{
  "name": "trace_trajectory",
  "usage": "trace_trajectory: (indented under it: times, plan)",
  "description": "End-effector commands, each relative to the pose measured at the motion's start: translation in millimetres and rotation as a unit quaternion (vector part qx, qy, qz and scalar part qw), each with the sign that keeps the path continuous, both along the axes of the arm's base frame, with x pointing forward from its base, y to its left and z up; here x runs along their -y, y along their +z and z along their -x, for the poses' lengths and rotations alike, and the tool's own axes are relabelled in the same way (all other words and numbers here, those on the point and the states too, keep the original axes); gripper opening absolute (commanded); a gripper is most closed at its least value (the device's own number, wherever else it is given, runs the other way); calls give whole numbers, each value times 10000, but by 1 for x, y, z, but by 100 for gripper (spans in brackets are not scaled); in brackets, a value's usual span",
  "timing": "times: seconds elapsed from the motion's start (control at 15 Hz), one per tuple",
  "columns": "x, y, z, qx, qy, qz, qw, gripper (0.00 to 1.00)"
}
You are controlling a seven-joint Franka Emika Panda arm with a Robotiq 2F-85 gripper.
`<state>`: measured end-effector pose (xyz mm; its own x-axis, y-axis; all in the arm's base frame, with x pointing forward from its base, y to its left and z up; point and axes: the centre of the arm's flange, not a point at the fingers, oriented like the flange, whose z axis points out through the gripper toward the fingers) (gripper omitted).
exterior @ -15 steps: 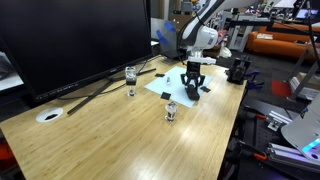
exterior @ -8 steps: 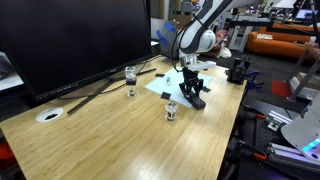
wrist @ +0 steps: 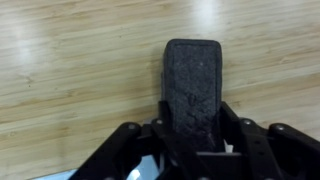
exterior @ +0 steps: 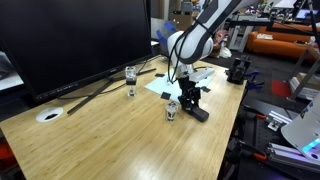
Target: Wipe the whiteboard using the black eraser on the desk
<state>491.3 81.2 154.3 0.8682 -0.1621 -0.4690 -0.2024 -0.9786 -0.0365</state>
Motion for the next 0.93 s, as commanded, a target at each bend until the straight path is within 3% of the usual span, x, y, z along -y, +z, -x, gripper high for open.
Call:
trace_trajectory:
  times: [0.0,0.2,0.27,0.33,0.47,0.87]
  plan:
    - [-5,-14,9,75,99,101,9999,77]
    - [5,-10,13,179,-613,49,9979,96]
    - [-1,-8,7,-26,-219,73,9997,100]
    - [1,-9,8,-37,-256,73,9996,85]
    - [0,-10,8,-42,-241,72,9997,98]
    - [-1,-10,8,-44,-228,70,9997,100]
